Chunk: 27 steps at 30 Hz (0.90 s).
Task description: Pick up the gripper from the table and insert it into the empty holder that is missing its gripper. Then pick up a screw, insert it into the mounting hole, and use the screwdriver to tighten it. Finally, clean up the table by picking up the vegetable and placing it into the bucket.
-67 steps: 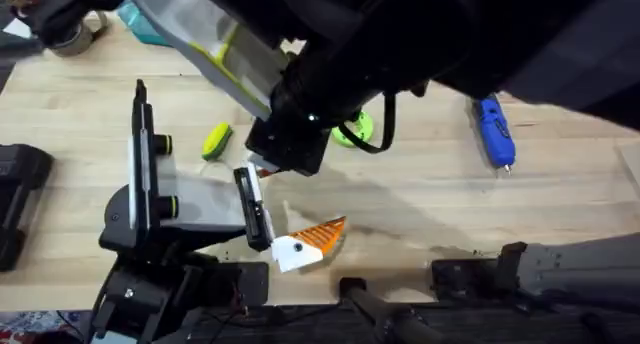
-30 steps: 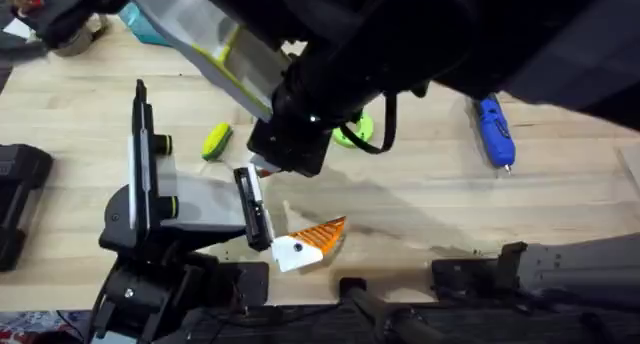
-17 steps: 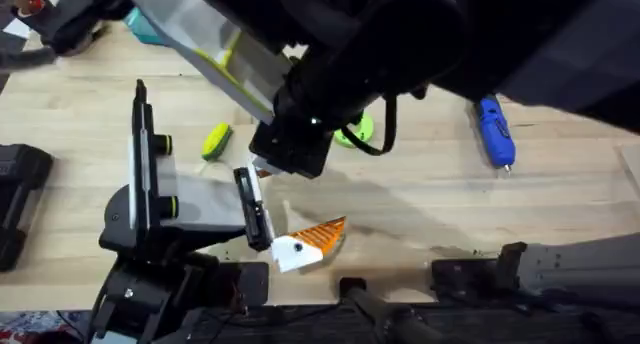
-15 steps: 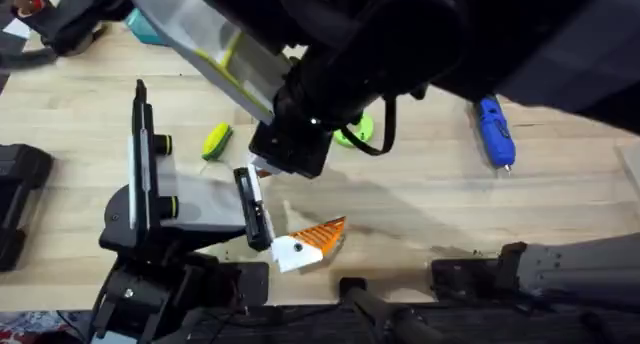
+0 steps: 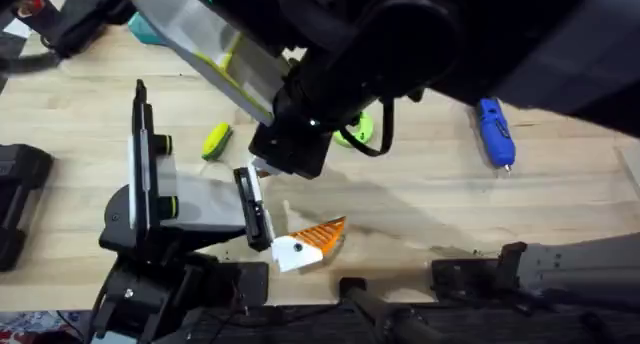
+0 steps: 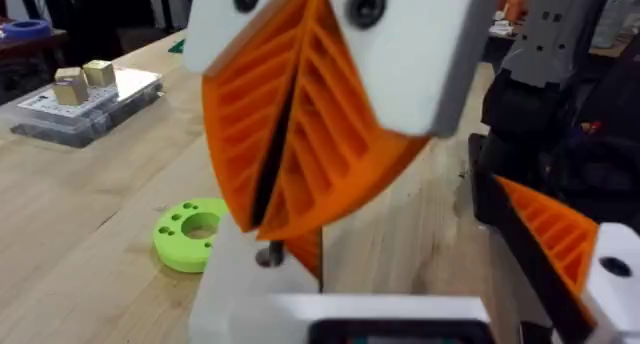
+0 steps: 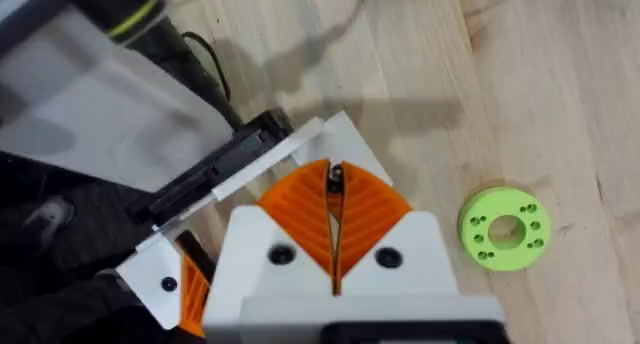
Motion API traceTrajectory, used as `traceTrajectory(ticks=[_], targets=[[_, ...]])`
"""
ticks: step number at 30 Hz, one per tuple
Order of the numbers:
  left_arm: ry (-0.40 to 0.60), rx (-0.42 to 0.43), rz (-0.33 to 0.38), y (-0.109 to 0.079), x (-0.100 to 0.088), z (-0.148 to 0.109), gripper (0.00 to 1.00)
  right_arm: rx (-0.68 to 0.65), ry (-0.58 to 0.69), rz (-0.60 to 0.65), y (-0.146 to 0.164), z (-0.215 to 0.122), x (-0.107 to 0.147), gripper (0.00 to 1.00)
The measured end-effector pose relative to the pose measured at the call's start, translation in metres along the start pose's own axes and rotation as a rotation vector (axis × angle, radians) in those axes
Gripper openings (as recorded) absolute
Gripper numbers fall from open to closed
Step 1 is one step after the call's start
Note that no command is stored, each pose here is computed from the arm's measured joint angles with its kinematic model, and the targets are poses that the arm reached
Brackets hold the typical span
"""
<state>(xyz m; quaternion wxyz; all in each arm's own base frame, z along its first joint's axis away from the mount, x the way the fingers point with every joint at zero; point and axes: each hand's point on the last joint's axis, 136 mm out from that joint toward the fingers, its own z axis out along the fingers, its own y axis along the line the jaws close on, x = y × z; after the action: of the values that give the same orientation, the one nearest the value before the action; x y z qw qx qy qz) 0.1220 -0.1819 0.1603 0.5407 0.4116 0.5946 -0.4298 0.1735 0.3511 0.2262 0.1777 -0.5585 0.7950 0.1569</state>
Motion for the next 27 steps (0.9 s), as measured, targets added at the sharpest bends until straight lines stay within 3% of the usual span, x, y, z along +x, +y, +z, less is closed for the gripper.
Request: traceTrajectory(ticks=[27], targets=[[0.000, 0.000, -0.001, 0.000, 0.000, 0.000, 0.990, -0.001, 0.005, 0.004, -0.001, 0.013, 0.004, 0.012]])
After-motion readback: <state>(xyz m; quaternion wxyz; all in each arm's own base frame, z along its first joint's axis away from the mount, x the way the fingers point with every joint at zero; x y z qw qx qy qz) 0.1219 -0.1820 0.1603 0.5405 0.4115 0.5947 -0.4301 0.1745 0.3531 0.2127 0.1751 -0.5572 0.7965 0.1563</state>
